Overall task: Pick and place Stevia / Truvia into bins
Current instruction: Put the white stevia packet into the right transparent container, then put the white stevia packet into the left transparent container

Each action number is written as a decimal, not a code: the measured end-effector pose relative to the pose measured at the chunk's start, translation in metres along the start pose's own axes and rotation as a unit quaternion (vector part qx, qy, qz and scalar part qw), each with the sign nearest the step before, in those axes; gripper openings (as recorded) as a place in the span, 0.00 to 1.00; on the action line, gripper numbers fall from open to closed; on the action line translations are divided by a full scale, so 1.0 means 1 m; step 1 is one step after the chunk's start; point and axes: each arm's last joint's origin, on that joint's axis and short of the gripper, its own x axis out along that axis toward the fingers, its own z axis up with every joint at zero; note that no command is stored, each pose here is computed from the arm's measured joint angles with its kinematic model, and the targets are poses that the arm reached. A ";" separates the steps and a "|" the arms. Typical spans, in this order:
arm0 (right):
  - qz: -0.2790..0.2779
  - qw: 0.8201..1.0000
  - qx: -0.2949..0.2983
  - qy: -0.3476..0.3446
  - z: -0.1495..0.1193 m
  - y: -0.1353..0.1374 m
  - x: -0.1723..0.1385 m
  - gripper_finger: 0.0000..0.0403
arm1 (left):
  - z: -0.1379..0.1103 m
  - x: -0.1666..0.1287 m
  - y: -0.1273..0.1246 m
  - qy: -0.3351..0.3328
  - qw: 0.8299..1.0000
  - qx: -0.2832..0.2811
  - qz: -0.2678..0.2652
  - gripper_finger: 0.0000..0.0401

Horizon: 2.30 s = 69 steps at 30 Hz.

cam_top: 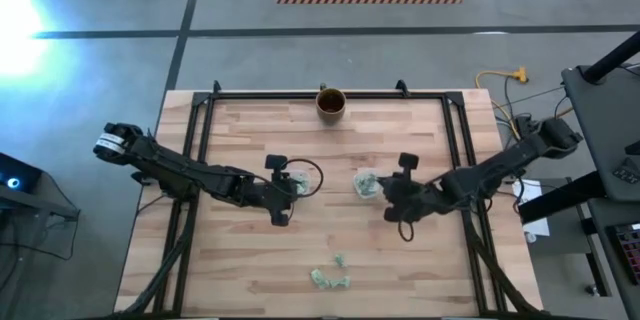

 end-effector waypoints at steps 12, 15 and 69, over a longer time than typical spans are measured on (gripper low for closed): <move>-0.017 0.999 -0.002 0.050 -0.022 0.007 0.039 0.03 | 0.000 0.000 0.000 0.000 1.000 0.000 0.000 0.33; -0.019 0.998 -0.011 0.057 -0.024 0.011 0.045 0.03 | 0.000 0.000 0.000 0.000 1.000 0.000 0.000 0.33; 0.125 0.988 -0.064 -0.067 0.005 0.008 -0.041 0.25 | 0.011 0.087 -0.080 -0.153 0.937 0.092 -0.301 0.33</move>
